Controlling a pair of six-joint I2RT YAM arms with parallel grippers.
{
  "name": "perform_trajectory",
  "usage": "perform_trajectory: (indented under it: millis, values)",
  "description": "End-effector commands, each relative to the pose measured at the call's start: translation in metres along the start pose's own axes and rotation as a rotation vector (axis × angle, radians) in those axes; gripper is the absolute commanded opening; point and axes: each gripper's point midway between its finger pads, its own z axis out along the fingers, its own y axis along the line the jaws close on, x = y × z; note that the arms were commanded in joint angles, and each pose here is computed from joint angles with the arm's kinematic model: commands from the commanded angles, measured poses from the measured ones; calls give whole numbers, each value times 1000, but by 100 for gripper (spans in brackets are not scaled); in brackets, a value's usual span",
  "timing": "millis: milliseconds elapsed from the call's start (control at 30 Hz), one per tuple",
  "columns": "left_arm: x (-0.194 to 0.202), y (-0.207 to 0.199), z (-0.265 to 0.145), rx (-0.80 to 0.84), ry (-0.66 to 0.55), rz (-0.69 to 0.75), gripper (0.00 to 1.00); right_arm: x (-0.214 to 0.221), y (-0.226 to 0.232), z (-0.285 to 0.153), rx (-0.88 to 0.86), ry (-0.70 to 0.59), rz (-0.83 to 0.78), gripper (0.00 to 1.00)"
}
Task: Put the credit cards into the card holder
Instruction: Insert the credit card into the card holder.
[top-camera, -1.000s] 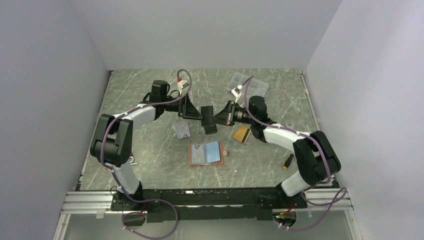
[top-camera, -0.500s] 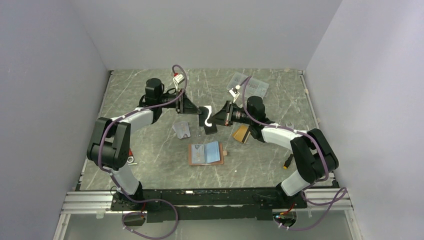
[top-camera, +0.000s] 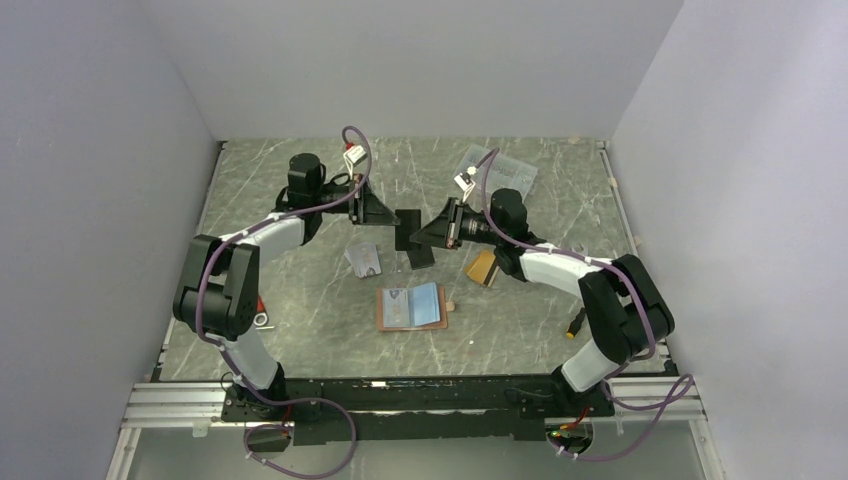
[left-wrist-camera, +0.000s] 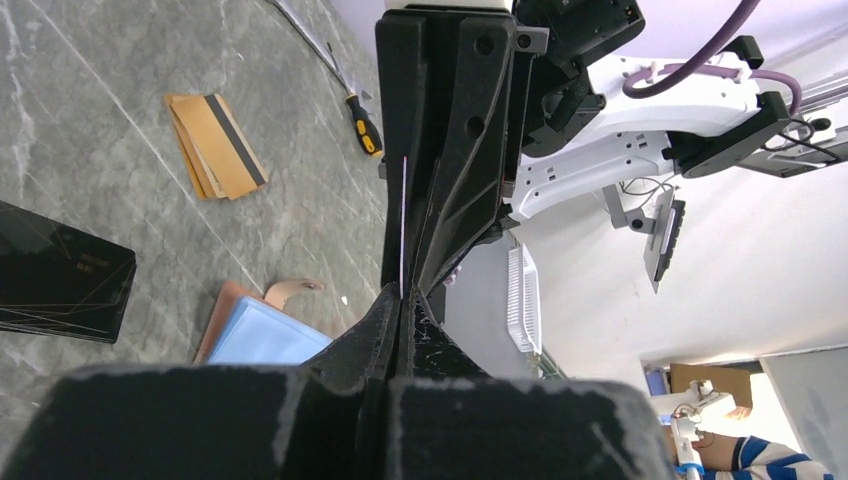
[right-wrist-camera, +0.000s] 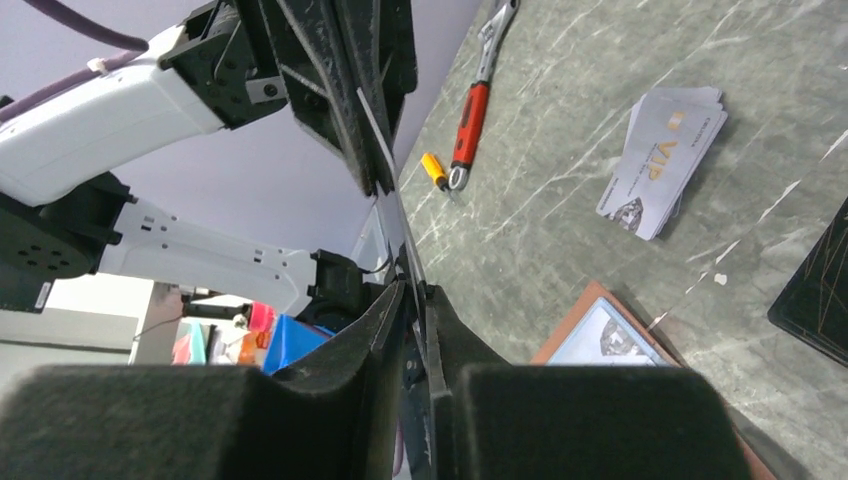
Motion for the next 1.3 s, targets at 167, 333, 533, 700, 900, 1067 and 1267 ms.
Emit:
perform_trajectory:
  millis: [167,333,533,700,900,1067,1267]
  values:
    - [4,-22,5,53,70,70,0,-33,16,-1,-26,-56,-84,26]
    - [3,-22,5,50,74,66,0,-33,18,-2,-37,-59,-74,8]
    - [-1,-19,2,34,60,68,0,-23,16,-8,-40,-45,-57,4]
    - [-1,-15,2,22,58,64,5,-20,15,-8,-44,-33,-42,0]
    - [24,8,-5,-108,119,64,41,16,-27,-22,163,53,1,0]
    - [82,50,-19,-261,202,-32,46,63,-68,-51,385,114,30,0]
    - [126,73,-30,-339,257,-98,47,86,-81,-79,491,100,31,0]
